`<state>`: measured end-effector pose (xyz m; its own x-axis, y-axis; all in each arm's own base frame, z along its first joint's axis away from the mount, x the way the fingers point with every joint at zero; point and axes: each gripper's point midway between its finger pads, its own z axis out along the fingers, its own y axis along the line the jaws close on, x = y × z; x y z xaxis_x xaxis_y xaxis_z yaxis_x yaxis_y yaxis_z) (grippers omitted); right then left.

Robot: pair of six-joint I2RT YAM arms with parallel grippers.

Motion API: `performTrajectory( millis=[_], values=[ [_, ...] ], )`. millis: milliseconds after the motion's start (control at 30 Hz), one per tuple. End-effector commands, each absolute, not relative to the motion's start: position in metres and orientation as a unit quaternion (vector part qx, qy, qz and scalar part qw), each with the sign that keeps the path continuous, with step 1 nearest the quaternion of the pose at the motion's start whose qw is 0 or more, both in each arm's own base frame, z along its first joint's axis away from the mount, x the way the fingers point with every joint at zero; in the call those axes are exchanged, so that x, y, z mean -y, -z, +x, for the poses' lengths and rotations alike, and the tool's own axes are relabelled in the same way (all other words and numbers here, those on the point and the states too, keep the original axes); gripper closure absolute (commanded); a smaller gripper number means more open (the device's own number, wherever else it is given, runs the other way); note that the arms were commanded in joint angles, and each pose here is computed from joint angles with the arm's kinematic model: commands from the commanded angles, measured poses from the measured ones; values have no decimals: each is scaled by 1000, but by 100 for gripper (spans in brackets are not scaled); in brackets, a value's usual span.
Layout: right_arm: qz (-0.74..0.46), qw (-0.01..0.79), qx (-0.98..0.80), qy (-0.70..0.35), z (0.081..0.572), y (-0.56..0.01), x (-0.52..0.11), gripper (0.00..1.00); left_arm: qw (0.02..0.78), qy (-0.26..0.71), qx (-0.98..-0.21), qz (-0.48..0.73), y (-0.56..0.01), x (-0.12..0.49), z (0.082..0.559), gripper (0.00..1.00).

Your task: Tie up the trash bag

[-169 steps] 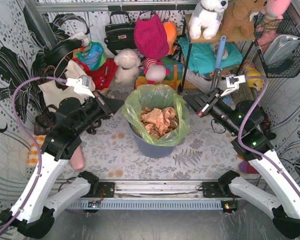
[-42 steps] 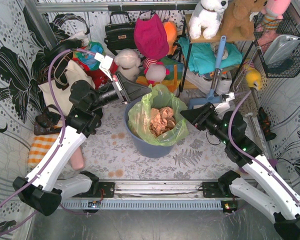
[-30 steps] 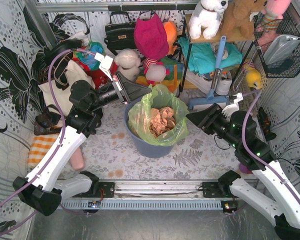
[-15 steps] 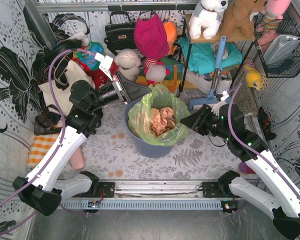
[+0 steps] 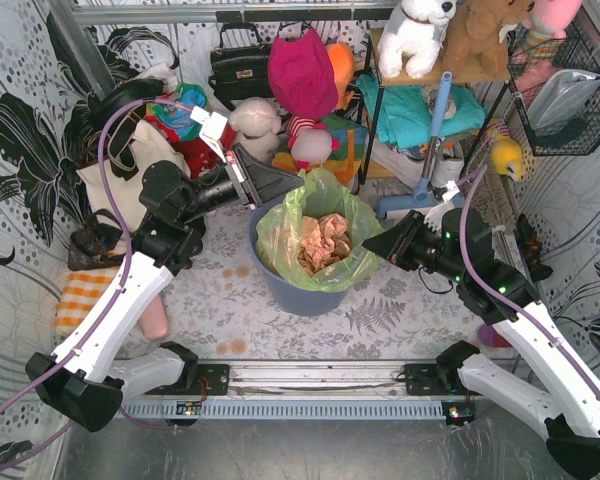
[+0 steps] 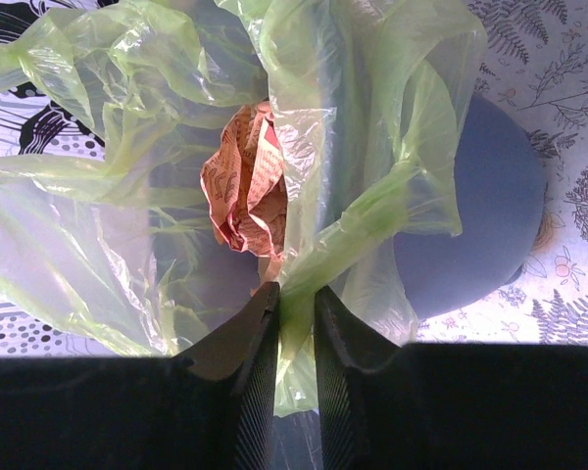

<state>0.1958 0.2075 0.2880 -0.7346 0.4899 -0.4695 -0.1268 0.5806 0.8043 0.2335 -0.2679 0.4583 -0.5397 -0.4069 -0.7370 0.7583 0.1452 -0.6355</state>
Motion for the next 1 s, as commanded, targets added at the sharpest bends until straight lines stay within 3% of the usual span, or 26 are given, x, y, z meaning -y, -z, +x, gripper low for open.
performTrajectory(
  millis=[0, 400, 567, 967],
  values=[
    [103, 368, -809, -447, 193, -304, -201, 79, 471, 642, -584, 160, -467, 268, 230, 100],
    [103, 385, -803, -444, 189, -318, -194, 88, 472, 643, -581, 159, -466, 269, 231, 100],
    [92, 411, -778, -467, 194, -339, -198, 100, 475, 643, -579, 161, -466, 268, 231, 100],
    [-40, 474, -662, -580, 234, -437, -265, 100, 543, 565, -613, 98, -459, 237, 238, 100]
  ],
)
